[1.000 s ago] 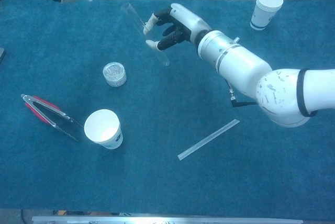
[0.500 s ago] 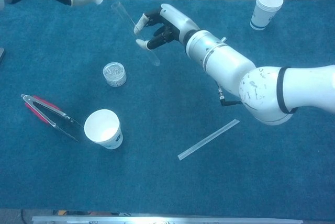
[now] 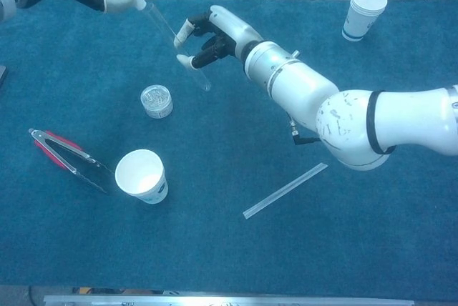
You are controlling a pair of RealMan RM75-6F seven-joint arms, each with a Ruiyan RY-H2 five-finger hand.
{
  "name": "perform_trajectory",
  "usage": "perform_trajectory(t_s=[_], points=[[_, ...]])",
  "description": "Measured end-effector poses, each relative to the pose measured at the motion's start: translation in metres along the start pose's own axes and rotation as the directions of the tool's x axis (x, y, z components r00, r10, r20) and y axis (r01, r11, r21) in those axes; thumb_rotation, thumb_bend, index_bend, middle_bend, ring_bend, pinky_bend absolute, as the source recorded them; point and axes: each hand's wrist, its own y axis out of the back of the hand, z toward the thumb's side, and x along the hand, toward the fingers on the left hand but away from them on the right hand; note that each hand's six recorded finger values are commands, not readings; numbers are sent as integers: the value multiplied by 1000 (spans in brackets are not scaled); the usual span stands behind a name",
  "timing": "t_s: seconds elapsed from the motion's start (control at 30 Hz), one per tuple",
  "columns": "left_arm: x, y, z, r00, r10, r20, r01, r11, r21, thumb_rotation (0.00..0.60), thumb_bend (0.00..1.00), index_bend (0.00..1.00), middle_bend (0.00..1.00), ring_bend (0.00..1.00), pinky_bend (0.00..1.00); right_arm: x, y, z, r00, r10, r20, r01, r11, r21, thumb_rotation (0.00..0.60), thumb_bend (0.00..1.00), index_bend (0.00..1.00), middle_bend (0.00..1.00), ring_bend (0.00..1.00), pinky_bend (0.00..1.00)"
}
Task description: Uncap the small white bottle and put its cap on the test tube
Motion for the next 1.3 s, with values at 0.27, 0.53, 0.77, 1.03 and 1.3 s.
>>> perform_trajectory(t_s=[0.27,0.53,0.77,1.03,1.3], points=[[0,-2,0,1000,-6,-3,6,1000,0,600,336,535,272,147,78,-3,-1,0,1000,-2,3,2,1000,-5,600,303,628,328,151,235],[2,-3,-2,1000,-9,-7,9,1000,-2,600,336,535,271,146,78,-4,-5,0,1000,7,5,-7,1000,-16,600,303,628,328,151,235],[2,-5,-2,1000,-13,-5,13,1000,1,600,336,535,271,145,78,-5,-6,-1,1000,8,9,-8,1000,-17,600,304,628,328,151,235],[3,-4,-2,1000,-9,-6,9,1000,1,600,336,535,272,146,78,-5,-6,-3,1000,9,13,-9,1000,-23,600,303,628,328,151,235],[3,-4,-2,1000,-10,-8,10,1000,1,600,337,535,271,145,78,-5,-8,-4,1000,15,16,-14,999,-29,600,303,628,328,151,235]])
